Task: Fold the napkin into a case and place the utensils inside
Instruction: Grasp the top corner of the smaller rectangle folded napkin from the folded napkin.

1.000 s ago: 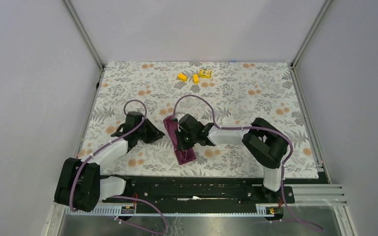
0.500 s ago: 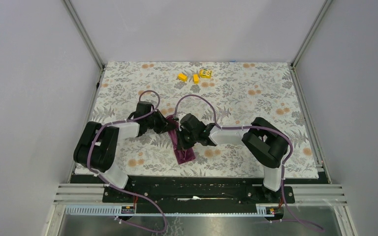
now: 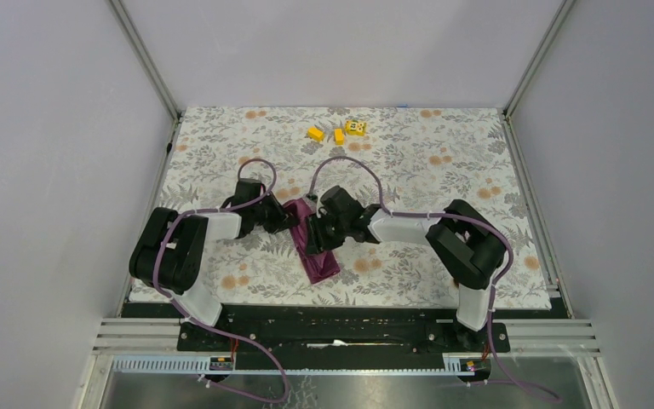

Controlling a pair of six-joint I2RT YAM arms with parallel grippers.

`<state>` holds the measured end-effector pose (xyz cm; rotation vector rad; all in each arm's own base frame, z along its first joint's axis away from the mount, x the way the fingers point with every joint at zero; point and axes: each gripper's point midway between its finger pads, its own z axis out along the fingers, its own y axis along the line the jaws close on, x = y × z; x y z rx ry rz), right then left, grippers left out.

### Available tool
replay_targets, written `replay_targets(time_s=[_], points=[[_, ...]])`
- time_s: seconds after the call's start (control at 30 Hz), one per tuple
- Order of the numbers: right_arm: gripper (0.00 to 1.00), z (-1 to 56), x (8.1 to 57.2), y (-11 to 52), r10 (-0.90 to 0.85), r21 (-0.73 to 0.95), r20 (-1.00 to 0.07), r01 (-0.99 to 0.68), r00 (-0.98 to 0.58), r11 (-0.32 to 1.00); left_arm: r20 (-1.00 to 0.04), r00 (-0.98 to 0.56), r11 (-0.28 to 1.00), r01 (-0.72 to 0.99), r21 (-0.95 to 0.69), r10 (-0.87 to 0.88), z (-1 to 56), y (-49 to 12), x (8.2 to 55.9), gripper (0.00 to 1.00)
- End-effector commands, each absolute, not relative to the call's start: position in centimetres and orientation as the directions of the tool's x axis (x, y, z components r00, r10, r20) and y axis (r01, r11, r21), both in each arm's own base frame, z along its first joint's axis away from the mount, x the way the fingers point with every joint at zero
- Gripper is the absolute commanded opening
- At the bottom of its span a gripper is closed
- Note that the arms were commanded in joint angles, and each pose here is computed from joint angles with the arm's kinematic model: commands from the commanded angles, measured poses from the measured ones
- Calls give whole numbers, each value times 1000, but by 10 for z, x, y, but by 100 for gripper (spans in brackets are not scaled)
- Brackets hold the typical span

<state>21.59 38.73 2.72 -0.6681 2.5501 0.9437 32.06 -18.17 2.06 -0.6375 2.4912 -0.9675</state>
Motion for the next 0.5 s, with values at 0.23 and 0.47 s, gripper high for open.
replay_targets(time_s=[0.23,0.47], points=[[27,80,321,425,43,751,-433,-334,-900,569,-273,-800,757,-309,-575,-534,3,-148,319,0],[2,55,343,453,94,811,-380,-282,-920,513,-257,-805,755,-318,-574,-535,-4,-148,316,0]])
